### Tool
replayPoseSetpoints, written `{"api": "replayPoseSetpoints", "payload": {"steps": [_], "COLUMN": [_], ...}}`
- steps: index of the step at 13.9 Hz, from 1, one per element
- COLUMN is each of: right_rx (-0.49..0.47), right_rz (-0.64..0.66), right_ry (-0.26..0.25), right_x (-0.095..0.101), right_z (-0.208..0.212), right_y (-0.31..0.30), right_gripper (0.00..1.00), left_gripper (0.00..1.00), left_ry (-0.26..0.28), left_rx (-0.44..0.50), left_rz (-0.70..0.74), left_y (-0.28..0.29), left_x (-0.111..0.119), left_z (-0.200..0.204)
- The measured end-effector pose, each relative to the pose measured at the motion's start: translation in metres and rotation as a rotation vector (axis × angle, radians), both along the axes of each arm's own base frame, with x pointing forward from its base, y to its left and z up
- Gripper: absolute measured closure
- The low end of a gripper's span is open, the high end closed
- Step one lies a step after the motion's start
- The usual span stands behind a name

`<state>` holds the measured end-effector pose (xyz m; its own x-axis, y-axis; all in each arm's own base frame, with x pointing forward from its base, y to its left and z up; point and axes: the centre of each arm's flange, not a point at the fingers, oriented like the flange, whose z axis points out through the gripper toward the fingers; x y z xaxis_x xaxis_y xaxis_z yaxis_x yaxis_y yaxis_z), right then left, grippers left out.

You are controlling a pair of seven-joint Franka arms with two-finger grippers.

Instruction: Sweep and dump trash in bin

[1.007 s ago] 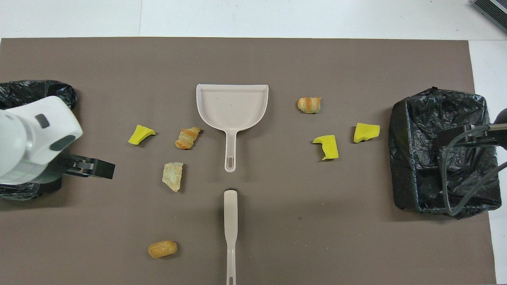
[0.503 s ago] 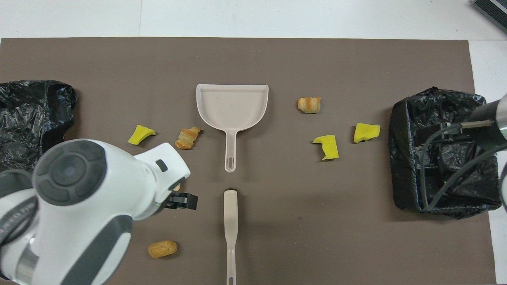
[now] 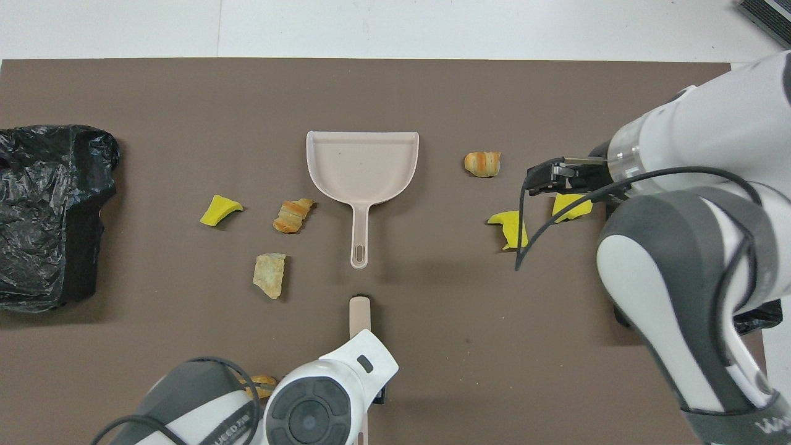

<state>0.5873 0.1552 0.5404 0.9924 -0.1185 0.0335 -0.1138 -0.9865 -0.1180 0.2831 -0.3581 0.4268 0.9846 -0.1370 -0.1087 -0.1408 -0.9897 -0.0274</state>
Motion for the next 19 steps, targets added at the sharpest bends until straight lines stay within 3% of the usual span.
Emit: {"api": "replayPoseSetpoints", "payload": {"steps": [6,11,14,16,19], "right_rx": [0.039,0.055,-0.01,-0.041,-0.056], "right_rz": [-0.061,-0.063,-0.07,-0.07,-0.036], "right_ry": [-0.047,-0.043,-0.051,-0.058,-0.07], "right_x": [0.009,-0.01,-0.018,-0.021,-0.028], "right_z": [-0.058,-0.108,-0.138,-0.155,-0.171], "right_y": [0.102,0.188,0.226,0.249,0.271], "right_gripper": [0.0,0.0,0.0,0.0,0.0], "left_gripper": [0.0,0.0,0.01,0.06,0.41], "left_ry": [-0.016,-0.001,0.0,0.001,0.001], "left_rx": [-0.009,0.003,0.004,0.006,0.006], "left_rz": [-0.034,-0.045,-0.054,-0.054,-0.054], "left_y": [-0.008,-0.015,-0.018,-0.019,-0.019], "left_x": [-0.036,-0.047,-0.051,-0.051,-0.051], "left_z": [-0.049,-0.072,-0.08,-0.083,-0.083]}}
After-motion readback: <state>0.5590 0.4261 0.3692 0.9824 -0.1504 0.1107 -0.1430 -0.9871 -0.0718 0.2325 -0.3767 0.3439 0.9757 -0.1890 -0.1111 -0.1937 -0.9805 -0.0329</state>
